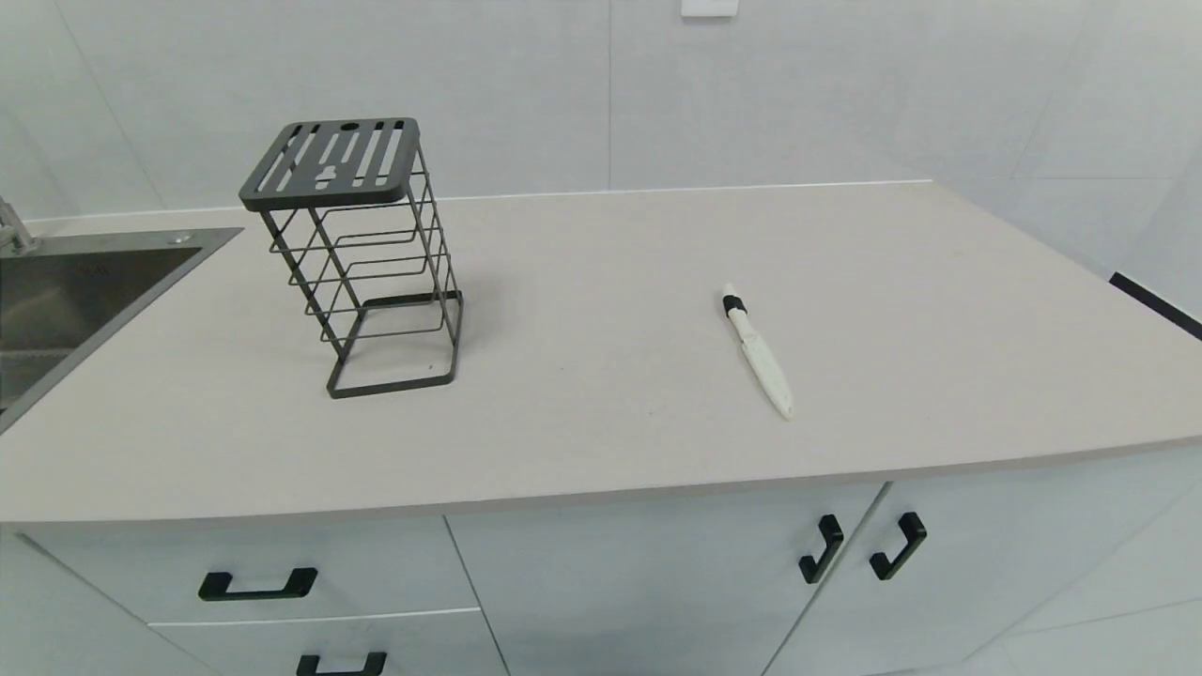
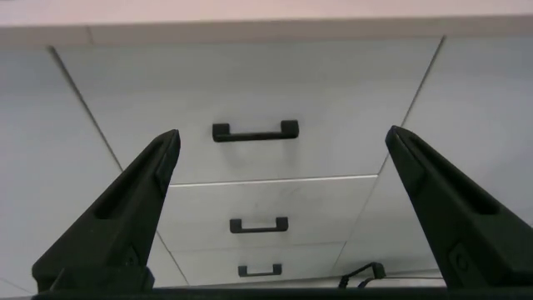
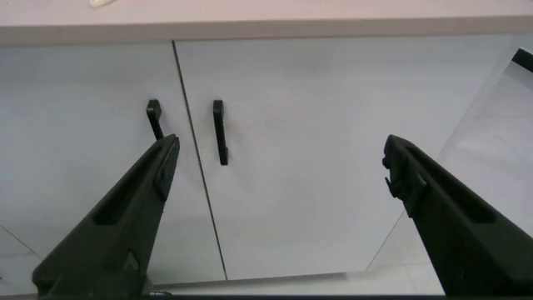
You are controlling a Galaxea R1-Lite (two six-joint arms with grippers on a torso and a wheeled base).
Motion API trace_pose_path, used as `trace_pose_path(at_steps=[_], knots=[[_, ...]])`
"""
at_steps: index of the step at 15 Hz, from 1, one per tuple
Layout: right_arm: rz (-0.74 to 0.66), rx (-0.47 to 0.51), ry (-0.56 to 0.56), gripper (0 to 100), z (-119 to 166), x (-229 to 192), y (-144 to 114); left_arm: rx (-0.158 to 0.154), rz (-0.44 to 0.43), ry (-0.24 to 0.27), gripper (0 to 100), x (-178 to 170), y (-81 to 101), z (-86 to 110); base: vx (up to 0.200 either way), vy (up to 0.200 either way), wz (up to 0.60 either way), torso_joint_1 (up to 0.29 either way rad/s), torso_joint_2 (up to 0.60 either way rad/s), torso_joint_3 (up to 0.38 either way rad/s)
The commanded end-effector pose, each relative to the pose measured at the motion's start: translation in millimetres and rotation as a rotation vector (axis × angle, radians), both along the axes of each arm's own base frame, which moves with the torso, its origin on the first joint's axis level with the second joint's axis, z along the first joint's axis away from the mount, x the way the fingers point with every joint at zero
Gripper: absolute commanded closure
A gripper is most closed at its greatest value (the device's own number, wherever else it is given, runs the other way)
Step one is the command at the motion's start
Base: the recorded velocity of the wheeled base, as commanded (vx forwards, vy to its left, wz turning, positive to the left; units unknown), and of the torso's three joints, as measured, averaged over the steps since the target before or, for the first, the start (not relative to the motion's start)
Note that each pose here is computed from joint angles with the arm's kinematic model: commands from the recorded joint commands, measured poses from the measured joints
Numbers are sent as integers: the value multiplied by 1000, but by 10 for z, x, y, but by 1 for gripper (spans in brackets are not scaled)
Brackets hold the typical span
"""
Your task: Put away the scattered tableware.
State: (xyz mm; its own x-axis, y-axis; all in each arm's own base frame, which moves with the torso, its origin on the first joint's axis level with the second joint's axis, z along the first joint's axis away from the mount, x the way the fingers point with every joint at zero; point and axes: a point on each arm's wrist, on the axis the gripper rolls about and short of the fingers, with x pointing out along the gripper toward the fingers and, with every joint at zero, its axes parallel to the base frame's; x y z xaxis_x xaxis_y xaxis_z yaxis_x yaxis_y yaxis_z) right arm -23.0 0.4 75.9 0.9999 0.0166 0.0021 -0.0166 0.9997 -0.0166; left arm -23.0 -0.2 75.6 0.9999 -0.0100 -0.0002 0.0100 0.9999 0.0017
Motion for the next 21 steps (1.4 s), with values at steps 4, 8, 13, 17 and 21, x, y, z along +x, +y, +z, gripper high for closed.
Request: trace_pose_path(at_steps=[4, 8, 13, 17, 21], knots=[[0, 0, 1, 0, 0, 1, 0, 0, 1, 1, 0, 1, 0, 0, 0, 0, 0, 318, -502, -242], [0, 0, 1, 0, 0, 1, 0, 0, 1, 1, 0, 1, 0, 0, 0, 0, 0, 286, -531, -248], [0, 0, 1, 0, 0, 1, 0, 0, 1, 1, 0, 1, 0, 0, 0, 0, 0, 293, -566, -275], [0, 0, 1, 0, 0, 1, 0, -2, 1, 1, 0, 1, 0, 0, 0, 0, 0, 227, -470, -214], [0, 0, 1, 0, 0, 1, 0, -2, 1, 1, 0, 1, 0, 0, 0, 0, 0, 0, 0, 0]])
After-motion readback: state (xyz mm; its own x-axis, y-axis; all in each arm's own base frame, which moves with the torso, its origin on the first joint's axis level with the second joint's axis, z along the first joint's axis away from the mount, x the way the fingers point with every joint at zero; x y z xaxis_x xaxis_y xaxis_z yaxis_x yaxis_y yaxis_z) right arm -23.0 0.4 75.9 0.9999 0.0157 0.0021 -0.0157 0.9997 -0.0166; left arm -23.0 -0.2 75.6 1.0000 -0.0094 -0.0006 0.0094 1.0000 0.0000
